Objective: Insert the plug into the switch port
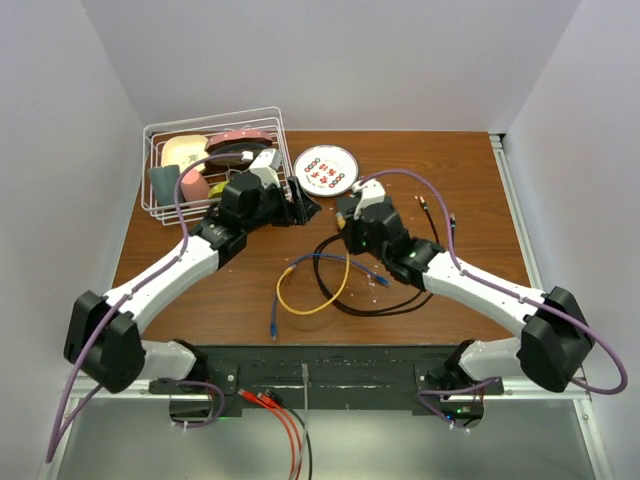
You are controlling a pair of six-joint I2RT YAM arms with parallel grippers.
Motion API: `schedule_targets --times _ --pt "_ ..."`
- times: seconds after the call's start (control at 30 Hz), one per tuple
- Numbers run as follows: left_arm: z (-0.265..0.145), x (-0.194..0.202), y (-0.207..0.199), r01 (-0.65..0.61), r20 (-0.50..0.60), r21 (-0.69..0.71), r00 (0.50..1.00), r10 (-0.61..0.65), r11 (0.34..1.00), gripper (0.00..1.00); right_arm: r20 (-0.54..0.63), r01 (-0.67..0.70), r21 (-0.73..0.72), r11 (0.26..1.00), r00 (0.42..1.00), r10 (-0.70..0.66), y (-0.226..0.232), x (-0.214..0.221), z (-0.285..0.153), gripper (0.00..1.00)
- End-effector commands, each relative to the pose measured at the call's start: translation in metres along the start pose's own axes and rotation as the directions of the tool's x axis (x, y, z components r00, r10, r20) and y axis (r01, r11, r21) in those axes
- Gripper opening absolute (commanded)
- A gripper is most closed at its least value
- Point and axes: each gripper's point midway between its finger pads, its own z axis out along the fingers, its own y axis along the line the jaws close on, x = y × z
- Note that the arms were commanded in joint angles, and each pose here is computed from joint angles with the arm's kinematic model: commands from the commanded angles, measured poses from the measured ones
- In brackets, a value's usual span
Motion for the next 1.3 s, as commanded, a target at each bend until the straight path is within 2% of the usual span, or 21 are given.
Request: schedule_targets --times 0.0,0.1,0.23,0.27,0.3,0.37,0.43,0.47,0.53,0.57,0.63,0.67,0.73,0.77,0.93,0.97,1.13,1.27 --pt "0.023 -0.022 0.009 -0.045 0.057 0.01 0.997 0.044 0.999 0.78 0.073 -0.149 0.18 0.972 0.988 0.138 -0.071 -0.027 0.011 0.0" --pt "0.055 -0.009 0.027 -0.066 0.012 -0.019 0.998 0.066 0.998 0.78 0.089 -0.205 0.3 0.932 0.978 0.186 -0.122 -0.027 0.018 0.0" --pt "0.096 -0.003 0.038 -0.094 -0.026 -0.022 0.995 0.093 0.995 0.78 0.097 -0.264 0.351 0.898 0.964 0.246 -0.159 -0.024 0.028 0.0" --pt "0.105 -0.014 0.034 -0.106 -0.003 -0.009 0.994 0.106 0.994 0.78 0.097 -0.275 0.363 0.89 0.962 0.257 -0.17 -0.021 0.033 0.0" --pt "0.12 -0.005 0.044 -0.106 -0.027 -0.023 0.994 0.105 0.994 0.78 0.083 -0.276 0.365 0.889 0.961 0.264 -0.174 -0.016 0.037 0.0" --pt "0.138 -0.021 0.038 -0.134 0.007 -0.005 0.991 0.134 0.991 0.78 0.038 -0.273 0.365 0.89 0.96 0.279 -0.181 -0.004 0.046 0.0" --pt "0.164 -0.009 0.05 -0.145 -0.027 -0.012 0.989 0.145 0.989 0.78 0.041 -0.275 0.336 0.901 0.96 0.278 -0.18 -0.005 0.052 0.0" --pt "0.174 -0.025 0.041 -0.171 0.006 0.009 0.985 0.171 0.985 0.78 0.029 -0.274 0.311 0.91 0.96 0.279 -0.176 -0.004 0.054 0.0" --pt "0.199 -0.012 0.052 -0.182 -0.022 0.007 0.983 0.182 0.983 0.77 0.015 -0.267 0.286 0.92 0.961 0.275 -0.171 0.0 0.053 0.0" --pt "0.208 -0.029 0.041 -0.208 0.014 0.031 0.978 0.207 0.978 0.76 0.016 -0.27 0.279 0.921 0.961 0.277 -0.17 0.0 0.051 0.0" --pt "0.231 -0.013 0.046 -0.222 -0.021 0.051 0.974 0.223 0.974 0.74 0.012 -0.27 0.281 0.921 0.961 0.278 -0.169 0.004 0.045 0.0" --pt "0.239 -0.026 0.029 -0.259 0.013 0.084 0.966 0.258 0.962 0.73 0.006 -0.271 0.294 0.917 0.959 0.282 -0.171 0.008 0.043 0.0" --pt "0.258 -0.009 0.033 -0.281 -0.022 0.082 0.959 0.284 0.956 0.72 0.005 -0.265 0.329 0.906 0.96 0.279 -0.177 0.012 0.04 0.0" --pt "0.268 -0.007 0.022 -0.32 -0.009 0.103 0.947 0.322 0.942 0.71 -0.001 -0.264 0.346 0.9 0.96 0.281 -0.18 0.016 0.04 0.0" --pt "0.293 0.007 0.0 -0.375 -0.02 0.16 0.923 0.383 0.913 0.71 -0.014 -0.276 0.401 0.874 0.952 0.307 -0.19 0.029 0.047 0.0" --pt "0.3 0.023 0.004 -0.373 -0.051 0.167 0.921 0.386 0.913 0.71 -0.02 -0.28 0.402 0.872 0.949 0.314 -0.191 0.032 0.047 0.0" --pt "0.304 0.044 0.008 -0.378 -0.086 0.186 0.913 0.399 0.907 0.71 -0.017 -0.302 0.418 0.857 0.94 0.339 -0.193 0.037 0.049 0.0" --pt "0.303 0.07 0.025 -0.361 -0.17 0.168 0.906 0.387 0.918 0.71 -0.046 -0.307 0.429 0.849 0.932 0.36 -0.194 0.049 0.049 0.0"
